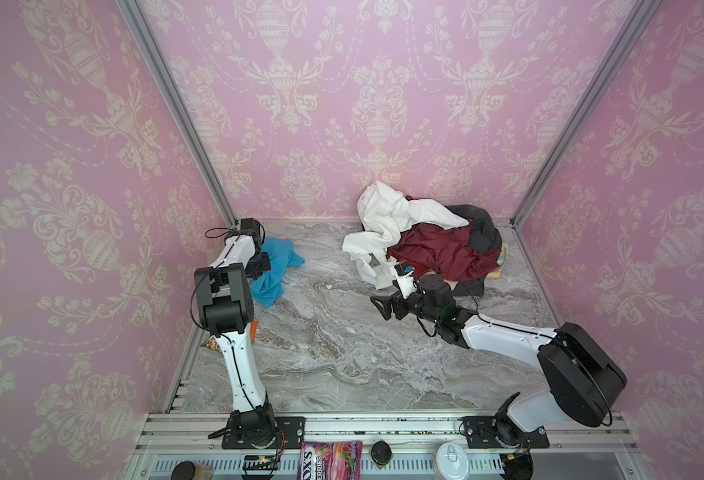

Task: Pick out a specific cloth from the pile
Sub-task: 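Open the left gripper to release the teal cloth and lift away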

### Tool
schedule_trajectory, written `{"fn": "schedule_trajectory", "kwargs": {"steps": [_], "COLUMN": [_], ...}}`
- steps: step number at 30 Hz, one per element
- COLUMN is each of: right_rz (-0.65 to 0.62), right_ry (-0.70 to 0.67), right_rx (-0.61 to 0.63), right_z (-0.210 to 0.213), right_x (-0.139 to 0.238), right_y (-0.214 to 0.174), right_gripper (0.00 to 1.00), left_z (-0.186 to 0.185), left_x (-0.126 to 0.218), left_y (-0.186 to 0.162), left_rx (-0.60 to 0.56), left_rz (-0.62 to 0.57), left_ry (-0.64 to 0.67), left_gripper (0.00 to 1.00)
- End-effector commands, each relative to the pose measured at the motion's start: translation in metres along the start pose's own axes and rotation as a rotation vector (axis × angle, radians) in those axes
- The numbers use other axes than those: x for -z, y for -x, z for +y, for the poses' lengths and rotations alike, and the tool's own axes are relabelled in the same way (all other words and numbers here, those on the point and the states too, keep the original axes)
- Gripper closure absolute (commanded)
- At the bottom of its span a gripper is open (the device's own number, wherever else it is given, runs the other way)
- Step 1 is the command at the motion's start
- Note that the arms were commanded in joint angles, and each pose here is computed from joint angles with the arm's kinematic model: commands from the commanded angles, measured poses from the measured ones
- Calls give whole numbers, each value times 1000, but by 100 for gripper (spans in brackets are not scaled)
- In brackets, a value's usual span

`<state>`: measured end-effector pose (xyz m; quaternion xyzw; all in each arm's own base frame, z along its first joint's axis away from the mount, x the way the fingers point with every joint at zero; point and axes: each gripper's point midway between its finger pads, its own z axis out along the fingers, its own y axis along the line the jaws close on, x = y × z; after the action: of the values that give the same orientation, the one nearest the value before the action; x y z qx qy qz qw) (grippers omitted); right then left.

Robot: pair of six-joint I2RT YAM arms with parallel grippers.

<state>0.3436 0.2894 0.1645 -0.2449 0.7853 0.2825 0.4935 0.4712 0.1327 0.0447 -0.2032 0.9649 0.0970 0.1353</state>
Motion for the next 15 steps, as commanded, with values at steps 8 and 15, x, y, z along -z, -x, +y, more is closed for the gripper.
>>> {"fn": "schedule_trajectory", "kwargs": {"steps": [8, 15], "right_rz": [-3, -18], "right_ry": [44, 35], "right_rx": [38, 27], "right_z": [18, 18], "right_x": [-6, -3], "right_y": [14, 17], "right_gripper": [0, 0], "left_z": [9, 0], "left_x": [-18, -1], "left_y": [30, 44], "left_rx": [18, 56], "left_rz": [5, -31], "left_ry": [8, -47], "left_gripper": [100, 91]}}
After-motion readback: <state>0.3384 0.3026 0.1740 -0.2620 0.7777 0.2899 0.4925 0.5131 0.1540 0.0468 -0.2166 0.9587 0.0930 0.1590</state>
